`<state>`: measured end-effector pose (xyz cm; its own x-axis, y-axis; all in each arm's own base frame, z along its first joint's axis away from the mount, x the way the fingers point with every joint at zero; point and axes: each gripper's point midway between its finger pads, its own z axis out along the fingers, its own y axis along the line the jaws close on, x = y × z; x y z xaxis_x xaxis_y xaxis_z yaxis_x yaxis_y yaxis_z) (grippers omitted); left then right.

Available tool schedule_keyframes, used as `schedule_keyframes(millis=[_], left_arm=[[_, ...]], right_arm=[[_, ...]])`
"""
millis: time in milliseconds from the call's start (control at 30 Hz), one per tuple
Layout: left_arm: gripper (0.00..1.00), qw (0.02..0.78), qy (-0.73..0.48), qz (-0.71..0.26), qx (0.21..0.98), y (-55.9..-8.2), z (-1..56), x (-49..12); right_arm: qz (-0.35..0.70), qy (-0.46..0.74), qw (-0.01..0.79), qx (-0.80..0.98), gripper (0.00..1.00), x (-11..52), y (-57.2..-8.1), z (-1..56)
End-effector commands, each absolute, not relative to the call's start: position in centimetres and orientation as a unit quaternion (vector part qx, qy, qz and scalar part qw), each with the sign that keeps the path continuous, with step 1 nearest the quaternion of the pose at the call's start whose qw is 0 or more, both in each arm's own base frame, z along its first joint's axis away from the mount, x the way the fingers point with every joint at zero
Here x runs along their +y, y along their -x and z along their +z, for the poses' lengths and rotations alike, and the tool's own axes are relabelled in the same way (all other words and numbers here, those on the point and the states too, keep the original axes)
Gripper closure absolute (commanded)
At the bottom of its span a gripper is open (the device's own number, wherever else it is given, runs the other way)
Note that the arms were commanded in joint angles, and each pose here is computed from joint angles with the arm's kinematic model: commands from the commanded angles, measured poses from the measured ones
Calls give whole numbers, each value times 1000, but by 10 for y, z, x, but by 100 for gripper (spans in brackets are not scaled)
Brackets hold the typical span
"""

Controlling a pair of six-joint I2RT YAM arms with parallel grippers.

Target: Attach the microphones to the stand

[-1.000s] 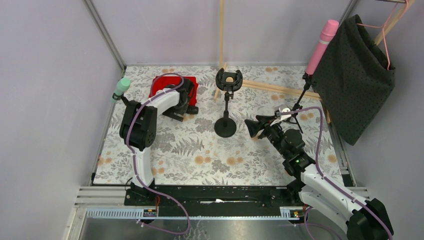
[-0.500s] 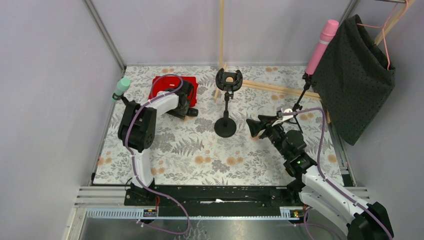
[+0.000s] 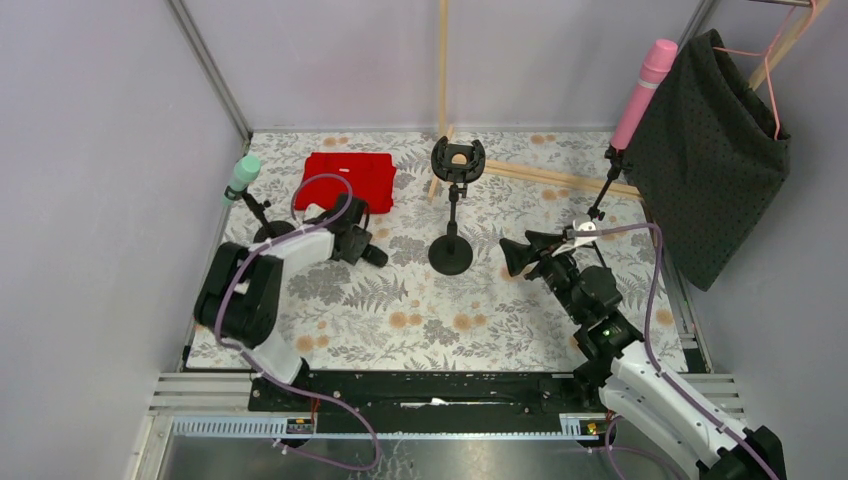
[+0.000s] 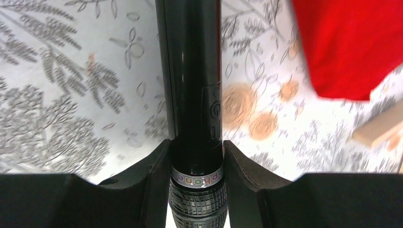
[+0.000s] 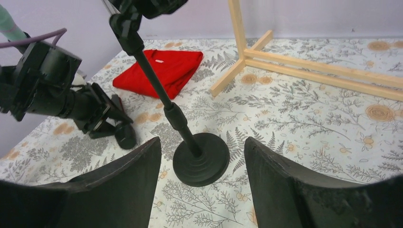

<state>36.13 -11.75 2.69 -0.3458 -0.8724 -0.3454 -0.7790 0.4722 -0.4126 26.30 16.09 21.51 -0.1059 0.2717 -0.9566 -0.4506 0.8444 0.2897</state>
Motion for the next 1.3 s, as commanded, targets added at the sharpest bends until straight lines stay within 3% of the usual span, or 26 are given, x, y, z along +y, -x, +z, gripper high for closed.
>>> schedule_keyframes(millis=[0, 300, 567, 900, 1100, 1267], left_arm=[[100, 300, 411, -165, 845, -352, 64, -133], [100, 340, 309, -355, 814, -296, 164, -162], [100, 246, 377, -527, 721, -266, 239, -192], [100, 178, 495, -615, 587, -260, 316, -178], [100, 165, 511, -634, 558, -263, 343, -176], [100, 149, 525, -655, 522, -265, 349, -172]], right_arm=[[277, 71, 703, 651, 29, 156, -255, 257], [328, 262, 734, 534, 28, 188, -198, 291], [364, 397, 774, 332, 26, 211, -139, 335], [363, 507, 755, 202, 24, 262, -142, 379], [353, 550, 740, 158, 24, 321, -146, 387], [367, 499, 770, 153, 25, 349, -167, 408]])
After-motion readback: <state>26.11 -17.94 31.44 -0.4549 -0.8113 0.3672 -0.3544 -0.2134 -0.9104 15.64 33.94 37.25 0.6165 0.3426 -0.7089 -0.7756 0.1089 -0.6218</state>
